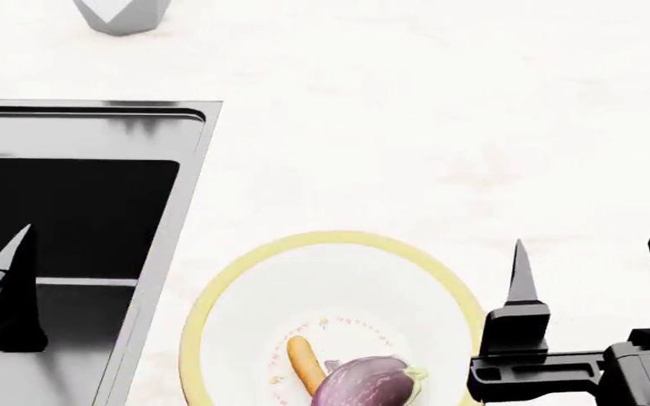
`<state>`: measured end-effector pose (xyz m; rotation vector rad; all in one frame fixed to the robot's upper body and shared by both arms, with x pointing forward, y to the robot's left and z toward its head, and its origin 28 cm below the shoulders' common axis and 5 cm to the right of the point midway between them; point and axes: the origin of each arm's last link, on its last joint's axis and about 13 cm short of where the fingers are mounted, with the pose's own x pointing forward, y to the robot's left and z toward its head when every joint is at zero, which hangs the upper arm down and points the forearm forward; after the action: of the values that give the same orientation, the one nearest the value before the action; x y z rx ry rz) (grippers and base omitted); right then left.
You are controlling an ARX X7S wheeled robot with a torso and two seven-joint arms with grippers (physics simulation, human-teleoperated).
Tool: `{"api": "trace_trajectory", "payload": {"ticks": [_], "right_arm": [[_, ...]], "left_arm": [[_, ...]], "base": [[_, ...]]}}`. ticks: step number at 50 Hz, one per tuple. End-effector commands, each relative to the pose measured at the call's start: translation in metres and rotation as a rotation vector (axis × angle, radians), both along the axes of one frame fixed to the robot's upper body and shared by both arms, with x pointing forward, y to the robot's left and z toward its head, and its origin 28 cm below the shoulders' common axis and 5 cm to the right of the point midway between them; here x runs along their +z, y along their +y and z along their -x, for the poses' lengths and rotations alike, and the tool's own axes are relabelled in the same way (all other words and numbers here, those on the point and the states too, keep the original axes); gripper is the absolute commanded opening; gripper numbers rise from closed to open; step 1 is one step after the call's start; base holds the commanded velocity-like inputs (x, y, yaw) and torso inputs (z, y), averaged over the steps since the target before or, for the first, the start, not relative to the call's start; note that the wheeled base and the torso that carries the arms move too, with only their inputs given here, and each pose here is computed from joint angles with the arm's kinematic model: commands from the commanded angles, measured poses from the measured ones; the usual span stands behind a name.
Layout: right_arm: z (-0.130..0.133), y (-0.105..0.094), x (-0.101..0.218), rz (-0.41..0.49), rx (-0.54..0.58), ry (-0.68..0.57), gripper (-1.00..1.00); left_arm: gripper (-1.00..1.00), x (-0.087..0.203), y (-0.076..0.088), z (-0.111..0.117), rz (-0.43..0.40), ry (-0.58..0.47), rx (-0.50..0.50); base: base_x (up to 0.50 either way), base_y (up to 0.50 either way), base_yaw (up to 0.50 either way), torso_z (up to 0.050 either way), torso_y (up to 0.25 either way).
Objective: There is a mixed pile of frozen fruits and vegetables on the counter. Locate all the frozen vegetables and place the items in a bowl on the counter. Take all the frozen fruits and defrost them in a running sink.
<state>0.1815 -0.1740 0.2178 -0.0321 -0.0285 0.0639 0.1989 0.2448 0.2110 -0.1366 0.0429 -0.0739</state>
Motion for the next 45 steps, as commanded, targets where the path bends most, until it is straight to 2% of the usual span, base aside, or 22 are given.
{"api": "trace_trajectory", "payload": {"ticks": [1,22,45], "right_arm": [[0.0,0.001,0.0,-0.003,0.017,-0.017,1.0],[-0.001,0.006,0.003,0.022,0.023,-0.022,1.0],[0.0,0.008,-0.003,-0.005,0.038,-0.01,1.0]], "left_arm": [[1.0,-0.003,0.01,0.01,0.051,-0.051,0.023],[1.0,-0.004,0.014,0.017,0.061,-0.055,0.019],[1.0,-0.005,0.017,0.023,0.056,-0.061,0.027]], "base": [[0.04,0.5,0.0,0.0,0.0],[0.04,0.5,0.0,0.0,0.0],[0.0,0.5,0.0,0.0,0.0]]}}
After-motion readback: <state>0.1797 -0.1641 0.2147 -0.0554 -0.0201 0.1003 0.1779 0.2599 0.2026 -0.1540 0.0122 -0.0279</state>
